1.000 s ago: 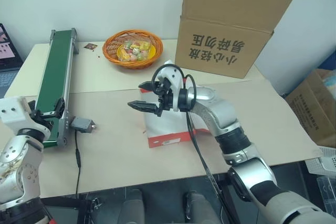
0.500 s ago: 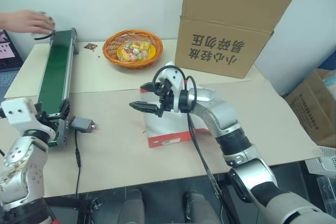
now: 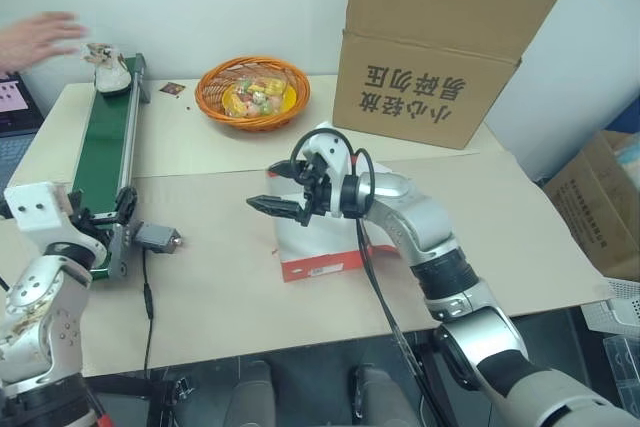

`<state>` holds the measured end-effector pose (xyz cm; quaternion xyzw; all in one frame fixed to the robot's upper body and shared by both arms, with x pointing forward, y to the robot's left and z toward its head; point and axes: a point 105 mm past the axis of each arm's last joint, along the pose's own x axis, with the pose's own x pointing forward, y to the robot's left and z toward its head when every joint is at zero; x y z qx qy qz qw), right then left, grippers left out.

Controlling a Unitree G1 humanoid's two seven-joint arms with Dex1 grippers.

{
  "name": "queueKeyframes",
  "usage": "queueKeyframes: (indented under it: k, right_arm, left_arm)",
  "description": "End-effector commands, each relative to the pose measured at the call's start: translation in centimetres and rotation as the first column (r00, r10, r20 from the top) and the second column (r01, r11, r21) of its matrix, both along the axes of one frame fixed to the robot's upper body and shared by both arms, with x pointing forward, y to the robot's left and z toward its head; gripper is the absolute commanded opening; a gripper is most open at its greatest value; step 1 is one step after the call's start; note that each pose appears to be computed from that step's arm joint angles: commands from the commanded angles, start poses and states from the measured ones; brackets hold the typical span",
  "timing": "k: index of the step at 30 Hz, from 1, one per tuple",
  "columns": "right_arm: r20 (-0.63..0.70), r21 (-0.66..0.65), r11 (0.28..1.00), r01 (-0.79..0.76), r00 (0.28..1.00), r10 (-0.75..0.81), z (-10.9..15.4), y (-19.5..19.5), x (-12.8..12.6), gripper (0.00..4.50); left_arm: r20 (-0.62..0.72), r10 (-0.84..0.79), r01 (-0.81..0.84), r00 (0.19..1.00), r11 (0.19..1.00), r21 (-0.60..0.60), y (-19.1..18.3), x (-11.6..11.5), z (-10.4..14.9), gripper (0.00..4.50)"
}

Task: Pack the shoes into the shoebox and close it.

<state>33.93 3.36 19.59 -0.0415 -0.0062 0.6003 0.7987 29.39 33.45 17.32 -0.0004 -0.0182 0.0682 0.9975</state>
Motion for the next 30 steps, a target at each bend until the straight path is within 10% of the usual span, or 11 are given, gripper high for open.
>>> queueKeyframes:
  k: [1, 30]
  right_arm:
    - [0.047, 0.058, 0.998, -0.007, 0.999, 0.004, 2.1, -0.4, -0.5, 4.47]
    - [-0.086, 0.01, 0.997, 0.079, 0.993, -0.078, -2.0, -2.5, -2.5, 4.47]
  left_arm:
    - [0.016, -0.052, 0.051, 0.999, 0.998, 0.022, 0.1, -0.9, 1.7, 4.5]
    - [-0.229, 0.13, -0.143, 0.965, 0.989, -0.042, 2.6, -2.5, -0.1, 4.5]
